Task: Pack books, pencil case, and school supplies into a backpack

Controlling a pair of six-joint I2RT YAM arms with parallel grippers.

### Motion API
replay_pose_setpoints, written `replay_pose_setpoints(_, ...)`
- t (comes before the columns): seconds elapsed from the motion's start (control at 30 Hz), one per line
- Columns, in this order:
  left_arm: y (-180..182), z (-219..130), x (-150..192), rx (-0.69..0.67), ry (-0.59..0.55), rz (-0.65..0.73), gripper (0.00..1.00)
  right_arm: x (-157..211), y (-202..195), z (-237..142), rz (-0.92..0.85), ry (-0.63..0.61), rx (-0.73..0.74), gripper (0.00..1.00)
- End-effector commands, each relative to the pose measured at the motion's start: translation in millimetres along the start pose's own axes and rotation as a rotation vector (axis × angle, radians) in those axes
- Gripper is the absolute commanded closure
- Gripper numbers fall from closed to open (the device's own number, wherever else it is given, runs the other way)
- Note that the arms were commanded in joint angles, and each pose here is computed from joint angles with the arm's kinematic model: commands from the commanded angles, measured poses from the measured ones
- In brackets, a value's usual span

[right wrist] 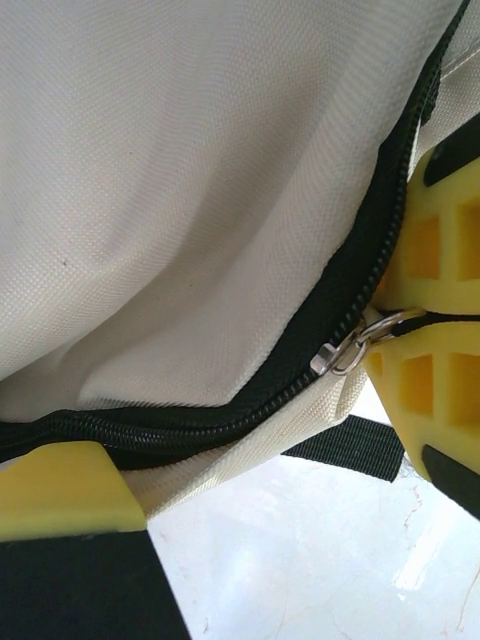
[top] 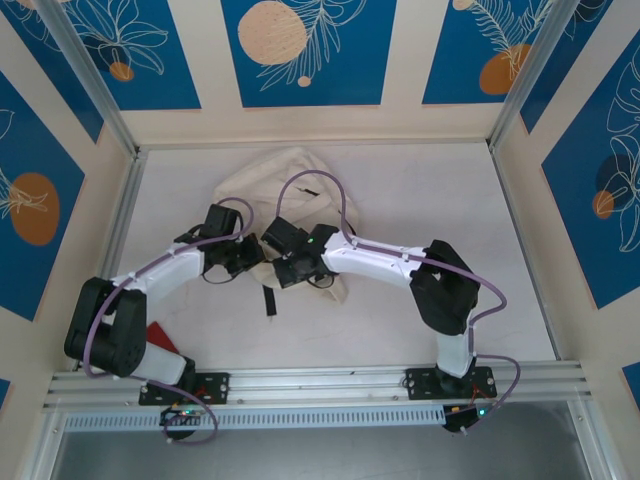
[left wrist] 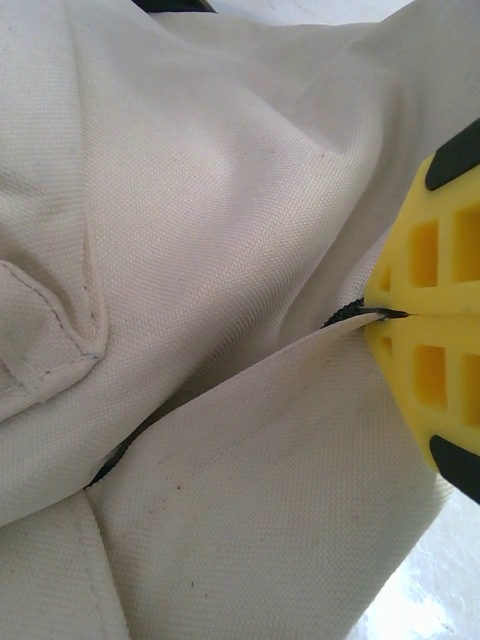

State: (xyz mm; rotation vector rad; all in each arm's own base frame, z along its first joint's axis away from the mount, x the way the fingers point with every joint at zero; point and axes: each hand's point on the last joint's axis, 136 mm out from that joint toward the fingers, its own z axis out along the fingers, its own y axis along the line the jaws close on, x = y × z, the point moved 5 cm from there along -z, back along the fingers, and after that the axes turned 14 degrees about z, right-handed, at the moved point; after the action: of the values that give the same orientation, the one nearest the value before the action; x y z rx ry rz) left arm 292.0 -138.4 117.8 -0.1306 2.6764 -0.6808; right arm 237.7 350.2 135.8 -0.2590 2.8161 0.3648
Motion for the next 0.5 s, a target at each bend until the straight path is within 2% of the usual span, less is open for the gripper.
replay_pose_setpoints(0.0, 28.2, -1.0, -15.2, -0.179, -0.067, -0.012, 1.0, 32.4, -52.5, -20.3, -0.012, 0.165, 0.194, 0.91)
replay_pose_setpoints(0.23, 23.7, 2.3, -16.5, -0.142, -0.061, -0.01, 1.0, 25.9, -45.4, -24.5, 0.008, 0.163, 0.111, 0.86)
replay_pose_setpoints(0.4, 22.2, 1.8, -16.9, -0.133, -0.06, -0.006, 1.0, 23.5, -43.6, -21.7, 0.003, 0.151, 0.104, 0.95)
replay_pose_setpoints(0.47, 21.3, 1.2, -17.0, -0.128, -0.061, -0.006, 1.0, 21.8, -42.2, -22.2, -0.002, 0.142, 0.095, 0.95)
